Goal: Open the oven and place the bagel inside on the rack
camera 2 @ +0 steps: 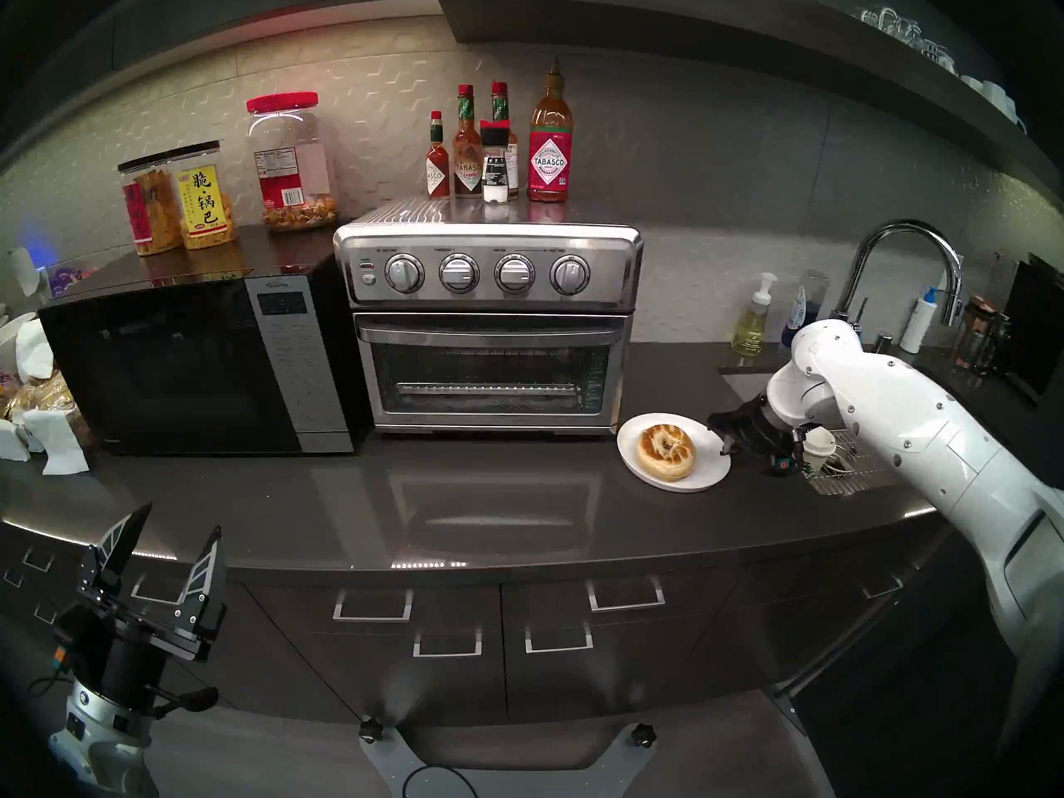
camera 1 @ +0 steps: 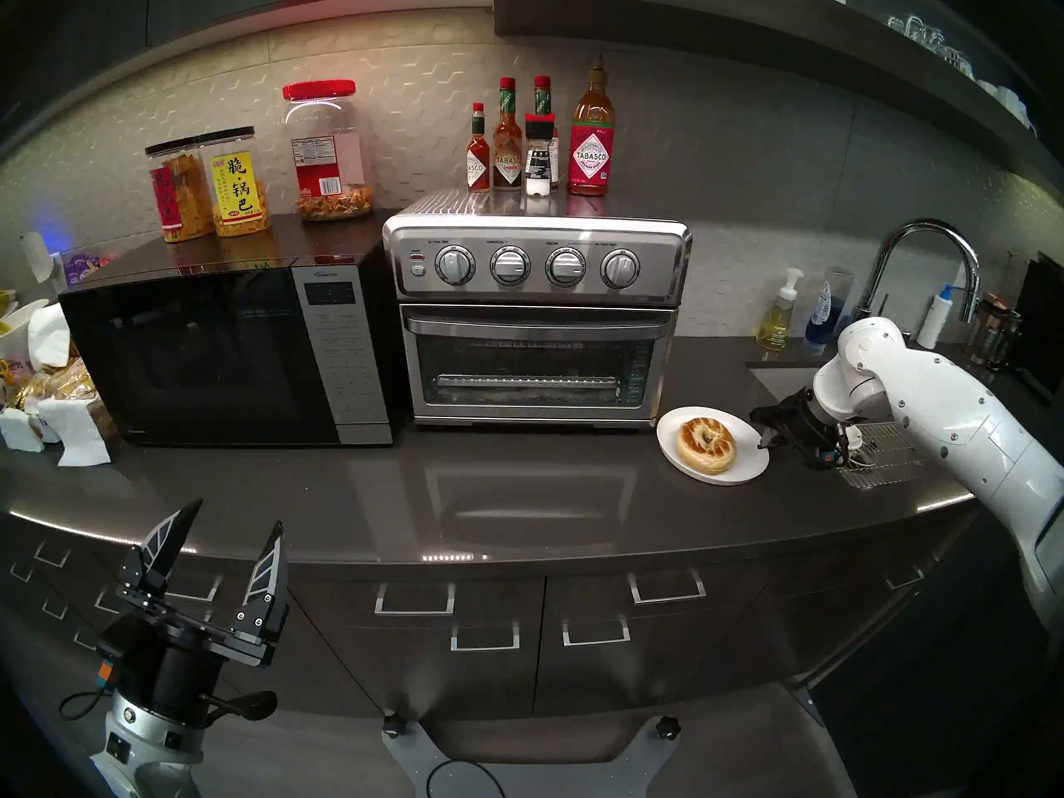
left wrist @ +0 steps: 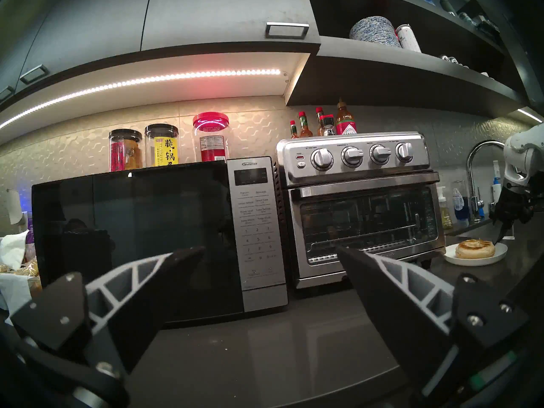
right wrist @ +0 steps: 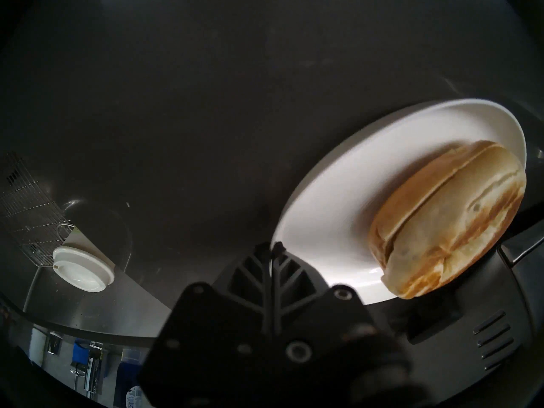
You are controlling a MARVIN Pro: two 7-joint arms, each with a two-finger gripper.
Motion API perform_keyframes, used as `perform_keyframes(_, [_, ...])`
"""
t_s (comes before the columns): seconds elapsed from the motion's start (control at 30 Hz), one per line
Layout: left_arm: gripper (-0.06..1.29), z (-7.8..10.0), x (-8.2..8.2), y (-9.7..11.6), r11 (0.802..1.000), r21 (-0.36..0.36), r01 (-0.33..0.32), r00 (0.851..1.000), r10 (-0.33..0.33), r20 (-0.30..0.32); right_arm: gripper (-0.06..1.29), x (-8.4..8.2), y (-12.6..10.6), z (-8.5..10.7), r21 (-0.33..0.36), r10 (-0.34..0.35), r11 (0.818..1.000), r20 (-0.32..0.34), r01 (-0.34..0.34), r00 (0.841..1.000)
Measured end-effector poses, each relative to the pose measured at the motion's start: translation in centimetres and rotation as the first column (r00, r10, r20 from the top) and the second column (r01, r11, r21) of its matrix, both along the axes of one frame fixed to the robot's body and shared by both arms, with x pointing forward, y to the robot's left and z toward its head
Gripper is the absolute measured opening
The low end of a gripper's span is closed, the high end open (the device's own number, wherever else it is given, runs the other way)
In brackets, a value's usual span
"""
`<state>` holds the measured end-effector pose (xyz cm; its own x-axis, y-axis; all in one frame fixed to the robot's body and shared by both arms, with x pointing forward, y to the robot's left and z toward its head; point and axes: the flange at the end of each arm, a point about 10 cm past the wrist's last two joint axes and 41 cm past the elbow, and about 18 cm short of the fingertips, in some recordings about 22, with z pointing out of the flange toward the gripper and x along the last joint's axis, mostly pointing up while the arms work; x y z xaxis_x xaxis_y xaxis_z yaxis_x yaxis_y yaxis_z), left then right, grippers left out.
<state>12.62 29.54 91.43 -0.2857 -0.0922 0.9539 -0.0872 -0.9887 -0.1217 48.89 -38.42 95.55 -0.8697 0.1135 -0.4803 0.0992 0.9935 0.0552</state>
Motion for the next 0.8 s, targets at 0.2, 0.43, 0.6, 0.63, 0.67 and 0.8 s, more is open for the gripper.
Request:
perform_keyframes(0.2, [1.27,0.0,0.0,0.0,1.000,0.000,0.000,1.000,0.000,0.000,-0.03,-0.2,-0.8,0.1,-0.003,-0.009,1.000,0.001,0.009,1.000])
perform_keyframes(0.43, [1.27,0.0,0.0,0.0,1.000,0.000,0.000,1.000,0.000,0.000,-0.03,-0.4,-1.0,0.4,0.003,-0.015,1.000,0.002,0.015,1.000])
perform_keyframes(0.6, [1.27,0.0,0.0,0.0,1.000,0.000,0.000,1.000,0.000,0.000,0.27,-0.4,-1.2,0.6,0.001,-0.022,1.000,0.003,0.022,1.000])
perform_keyframes(0.63, [1.27,0.0,0.0,0.0,1.000,0.000,0.000,1.000,0.000,0.000,0.53,-0.5,-1.3,0.7,0.000,-0.024,1.000,0.004,0.024,1.000])
perform_keyframes(0.67, [1.27,0.0,0.0,0.0,1.000,0.000,0.000,1.000,0.000,0.000,0.79,-0.5,-1.3,0.7,-0.001,-0.026,1.000,0.004,0.026,1.000])
perform_keyframes(0.8, [1.27,0.0,0.0,0.0,1.000,0.000,0.000,1.000,0.000,0.000,1.22,-0.5,-1.7,0.9,0.007,-0.038,0.999,0.004,0.038,0.999])
